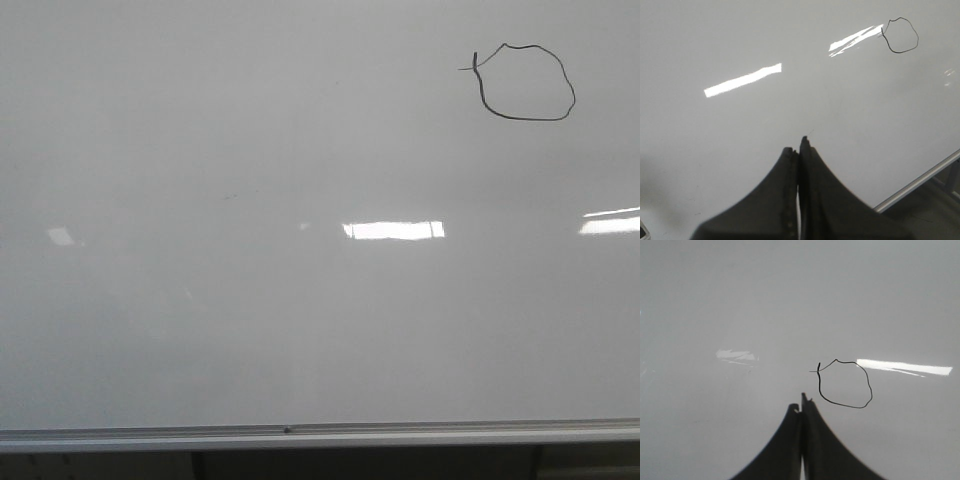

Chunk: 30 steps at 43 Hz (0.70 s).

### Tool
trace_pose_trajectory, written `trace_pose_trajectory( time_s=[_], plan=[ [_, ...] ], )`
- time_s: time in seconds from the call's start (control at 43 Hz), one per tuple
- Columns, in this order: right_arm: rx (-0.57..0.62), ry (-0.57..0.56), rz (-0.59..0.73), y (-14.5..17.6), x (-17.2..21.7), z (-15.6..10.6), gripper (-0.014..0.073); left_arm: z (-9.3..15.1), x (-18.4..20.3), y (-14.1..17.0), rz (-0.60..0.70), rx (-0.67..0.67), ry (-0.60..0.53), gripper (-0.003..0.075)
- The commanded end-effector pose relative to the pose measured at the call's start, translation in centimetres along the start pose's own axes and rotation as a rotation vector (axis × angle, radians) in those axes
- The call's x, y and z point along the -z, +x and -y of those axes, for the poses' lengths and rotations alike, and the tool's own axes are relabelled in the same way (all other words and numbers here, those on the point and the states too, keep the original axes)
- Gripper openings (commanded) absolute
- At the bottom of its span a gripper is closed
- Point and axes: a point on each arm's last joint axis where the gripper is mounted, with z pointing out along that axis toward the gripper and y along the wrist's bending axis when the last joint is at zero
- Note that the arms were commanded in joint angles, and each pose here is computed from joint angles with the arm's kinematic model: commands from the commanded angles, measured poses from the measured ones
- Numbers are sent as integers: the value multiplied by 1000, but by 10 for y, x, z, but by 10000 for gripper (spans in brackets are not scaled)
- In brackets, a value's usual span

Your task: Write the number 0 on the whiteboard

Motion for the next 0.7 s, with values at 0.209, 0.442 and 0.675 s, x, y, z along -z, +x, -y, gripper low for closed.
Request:
trace_pose_trajectory(
  time_s=[0.209, 0.442, 0.675],
  plan=[
    [-5, 38, 59, -12, 1, 3, -68, -4, 21, -2, 24, 165, -221, -19],
    [-5, 38, 59, -12, 1, 3, -68, -6, 36, 7, 43, 181, -377, -19],
    [-5, 38, 59, -12, 1, 3, -68, -10, 43, 40, 149, 220, -540, -19]
  ],
)
